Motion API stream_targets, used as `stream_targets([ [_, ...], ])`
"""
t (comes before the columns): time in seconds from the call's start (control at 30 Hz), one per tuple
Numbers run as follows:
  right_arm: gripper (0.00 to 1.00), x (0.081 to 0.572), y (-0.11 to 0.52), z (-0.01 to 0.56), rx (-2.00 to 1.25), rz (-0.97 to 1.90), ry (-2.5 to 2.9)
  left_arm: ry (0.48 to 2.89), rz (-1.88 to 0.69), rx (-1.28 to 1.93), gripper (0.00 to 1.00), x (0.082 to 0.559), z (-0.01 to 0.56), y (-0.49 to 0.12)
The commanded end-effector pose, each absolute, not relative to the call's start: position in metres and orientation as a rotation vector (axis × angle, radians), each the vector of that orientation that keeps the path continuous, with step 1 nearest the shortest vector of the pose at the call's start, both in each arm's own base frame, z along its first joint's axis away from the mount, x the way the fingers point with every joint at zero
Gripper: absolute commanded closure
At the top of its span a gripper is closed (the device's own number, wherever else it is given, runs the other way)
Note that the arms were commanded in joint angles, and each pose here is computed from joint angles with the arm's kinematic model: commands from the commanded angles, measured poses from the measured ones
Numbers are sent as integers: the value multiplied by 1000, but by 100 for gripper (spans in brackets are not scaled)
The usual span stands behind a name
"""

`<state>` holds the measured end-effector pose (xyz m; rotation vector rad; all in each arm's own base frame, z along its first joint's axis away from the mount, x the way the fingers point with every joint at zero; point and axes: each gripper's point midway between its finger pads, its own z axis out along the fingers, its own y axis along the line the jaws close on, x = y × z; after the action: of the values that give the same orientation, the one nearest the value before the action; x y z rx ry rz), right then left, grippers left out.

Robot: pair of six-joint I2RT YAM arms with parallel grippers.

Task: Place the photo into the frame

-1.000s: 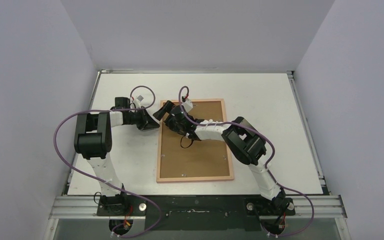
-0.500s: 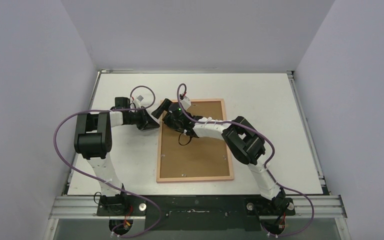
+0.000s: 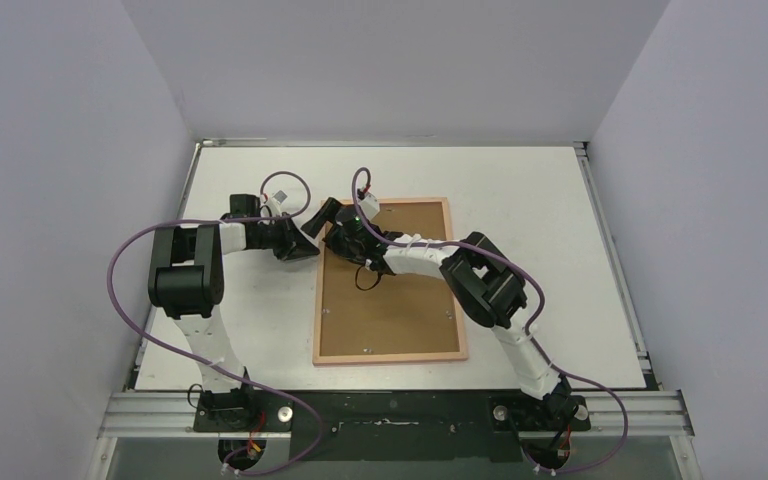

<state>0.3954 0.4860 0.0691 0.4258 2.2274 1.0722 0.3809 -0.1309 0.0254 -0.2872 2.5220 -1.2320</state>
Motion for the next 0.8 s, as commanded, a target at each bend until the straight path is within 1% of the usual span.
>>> stream_targets([
  [0.0, 6, 394, 493, 70, 408, 1083, 2222, 2634, -1145, -324, 100, 361, -2, -129],
  [0.53, 5, 402, 500, 74, 348, 1102, 2179, 2631, -1135, -312, 100, 359, -1, -128],
  [0.63, 5, 401, 500, 84, 329, 1125, 2158, 2634, -1133, -311, 100, 359, 0, -128],
  [0.77, 4, 397, 493, 113, 310, 1154, 2109, 2629, -1127, -319, 100, 360, 1, -125],
])
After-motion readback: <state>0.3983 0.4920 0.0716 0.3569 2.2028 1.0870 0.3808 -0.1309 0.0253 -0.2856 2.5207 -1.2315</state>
